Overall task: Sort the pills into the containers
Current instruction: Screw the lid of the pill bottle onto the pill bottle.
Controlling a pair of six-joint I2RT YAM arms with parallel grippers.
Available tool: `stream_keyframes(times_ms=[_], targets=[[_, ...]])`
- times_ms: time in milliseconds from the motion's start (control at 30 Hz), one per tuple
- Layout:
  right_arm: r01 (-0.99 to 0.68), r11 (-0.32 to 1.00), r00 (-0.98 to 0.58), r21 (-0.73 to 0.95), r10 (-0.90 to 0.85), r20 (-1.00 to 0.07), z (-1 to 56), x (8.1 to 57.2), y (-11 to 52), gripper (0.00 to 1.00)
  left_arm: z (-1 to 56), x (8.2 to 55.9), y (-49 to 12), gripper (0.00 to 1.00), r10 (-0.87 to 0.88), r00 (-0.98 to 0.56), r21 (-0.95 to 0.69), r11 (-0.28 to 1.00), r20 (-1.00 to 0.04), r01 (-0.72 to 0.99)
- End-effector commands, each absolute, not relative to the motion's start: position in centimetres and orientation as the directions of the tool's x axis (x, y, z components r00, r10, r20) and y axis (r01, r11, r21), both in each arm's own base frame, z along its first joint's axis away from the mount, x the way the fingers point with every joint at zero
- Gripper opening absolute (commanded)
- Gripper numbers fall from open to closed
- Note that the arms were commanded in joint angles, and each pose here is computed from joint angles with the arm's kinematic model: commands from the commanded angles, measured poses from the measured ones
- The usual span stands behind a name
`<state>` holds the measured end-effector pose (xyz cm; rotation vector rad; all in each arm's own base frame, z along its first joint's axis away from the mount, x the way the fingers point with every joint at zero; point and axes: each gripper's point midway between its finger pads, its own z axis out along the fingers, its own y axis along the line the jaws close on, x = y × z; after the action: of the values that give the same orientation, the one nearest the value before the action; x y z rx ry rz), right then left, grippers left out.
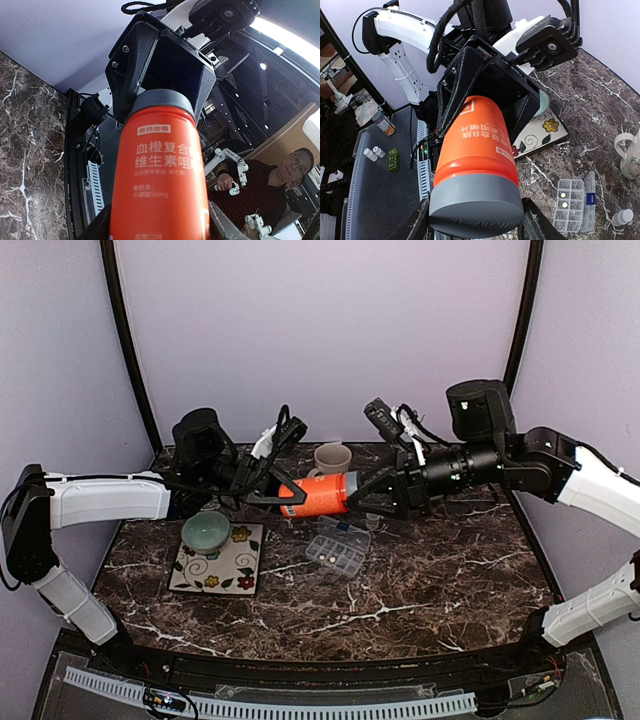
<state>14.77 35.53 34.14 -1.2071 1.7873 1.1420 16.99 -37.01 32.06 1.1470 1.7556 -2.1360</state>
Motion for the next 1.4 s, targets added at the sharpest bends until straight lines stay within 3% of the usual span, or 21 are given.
stream_keyframes(times_ms=[0, 167, 500, 867, 1367], targets=[[-0.956, 0.123, -0.293, 0.267, -0.303, -0.907, 36.1, 13.9, 36.4, 0.37, 33.2, 16.9, -36.8, 0.0, 0.315, -0.664, -0.734, -0.338, -0.678, 0.589], [-0.955, 0.122, -0.297, 0.272, -0.308, -0.904, 36.4, 13.9, 36.7, 0.25, 33.2, 17.0, -36.9, 0.0, 0.31, -0.664, -0.732, -0.332, -0.681, 0.595], [-0.936, 0.16, -0.349, 0.312, -0.344, -0.872, 35.8, 14.6, 37.5, 0.19, 33.3, 17.3, -37.5, 0.0, 0.291, -0.605, -0.67, -0.261, -0.741, 0.695], [-0.879, 0.141, -0.476, 0.456, -0.298, -0.827, 35.8, 14.6, 38.8, 0.16, 34.5, 16.8, -37.4, 0.0, 0.238, -0.544, -0.593, -0.27, -0.805, 0.759], [-0.643, 0.191, -0.764, 0.742, -0.229, -0.603, 35.0, 16.5, 39.8, 0.13, 36.6, 17.4, -37.7, 0.0, 0.132, -0.379, -0.395, -0.135, -0.916, 0.909]])
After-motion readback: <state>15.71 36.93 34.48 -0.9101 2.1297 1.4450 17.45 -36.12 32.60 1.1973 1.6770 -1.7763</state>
